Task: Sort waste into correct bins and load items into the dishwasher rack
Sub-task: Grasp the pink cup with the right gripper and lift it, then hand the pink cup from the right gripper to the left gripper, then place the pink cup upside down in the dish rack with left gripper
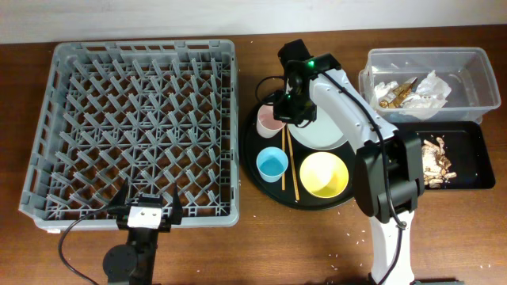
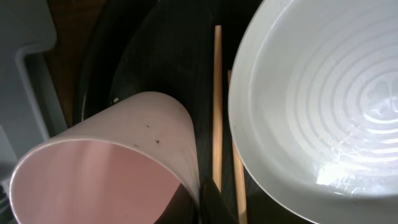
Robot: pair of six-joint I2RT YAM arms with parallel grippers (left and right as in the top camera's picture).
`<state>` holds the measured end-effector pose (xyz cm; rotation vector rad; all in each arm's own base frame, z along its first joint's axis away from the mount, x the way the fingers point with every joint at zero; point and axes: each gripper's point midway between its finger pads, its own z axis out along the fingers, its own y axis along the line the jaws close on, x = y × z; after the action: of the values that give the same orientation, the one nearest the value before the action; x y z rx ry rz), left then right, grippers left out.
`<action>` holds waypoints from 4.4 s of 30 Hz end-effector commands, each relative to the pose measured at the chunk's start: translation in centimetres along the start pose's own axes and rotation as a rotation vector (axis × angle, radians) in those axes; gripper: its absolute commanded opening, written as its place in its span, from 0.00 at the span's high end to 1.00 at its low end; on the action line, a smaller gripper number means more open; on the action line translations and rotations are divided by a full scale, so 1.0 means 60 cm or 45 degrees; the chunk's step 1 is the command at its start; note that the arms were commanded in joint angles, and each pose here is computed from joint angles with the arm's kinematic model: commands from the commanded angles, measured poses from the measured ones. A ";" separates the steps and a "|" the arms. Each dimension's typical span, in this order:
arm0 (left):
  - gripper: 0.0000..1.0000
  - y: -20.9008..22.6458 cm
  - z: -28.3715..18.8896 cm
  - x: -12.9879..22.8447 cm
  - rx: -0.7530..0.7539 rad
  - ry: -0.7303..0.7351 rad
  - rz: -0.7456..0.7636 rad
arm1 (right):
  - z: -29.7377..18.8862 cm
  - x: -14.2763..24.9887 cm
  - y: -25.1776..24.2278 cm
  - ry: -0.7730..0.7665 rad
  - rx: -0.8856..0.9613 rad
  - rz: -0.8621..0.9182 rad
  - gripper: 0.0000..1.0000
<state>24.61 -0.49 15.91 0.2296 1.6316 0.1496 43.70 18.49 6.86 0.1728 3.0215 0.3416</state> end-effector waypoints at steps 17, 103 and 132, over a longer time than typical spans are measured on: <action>0.00 -0.067 -0.007 -0.019 0.323 0.020 -0.867 | -0.322 0.024 0.028 -0.130 -0.882 -0.268 0.96; 0.13 -0.216 0.109 0.062 0.120 1.664 -0.094 | -0.212 -0.006 -0.094 -0.113 -0.176 -0.236 0.27; 0.01 -0.035 0.000 -0.290 0.114 0.895 -0.523 | -0.425 -0.002 -0.060 -0.494 -0.212 -0.244 0.30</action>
<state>26.70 -7.51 30.83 -0.1067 2.4031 -0.1838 40.71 9.37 27.76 -0.0937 2.6603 0.4632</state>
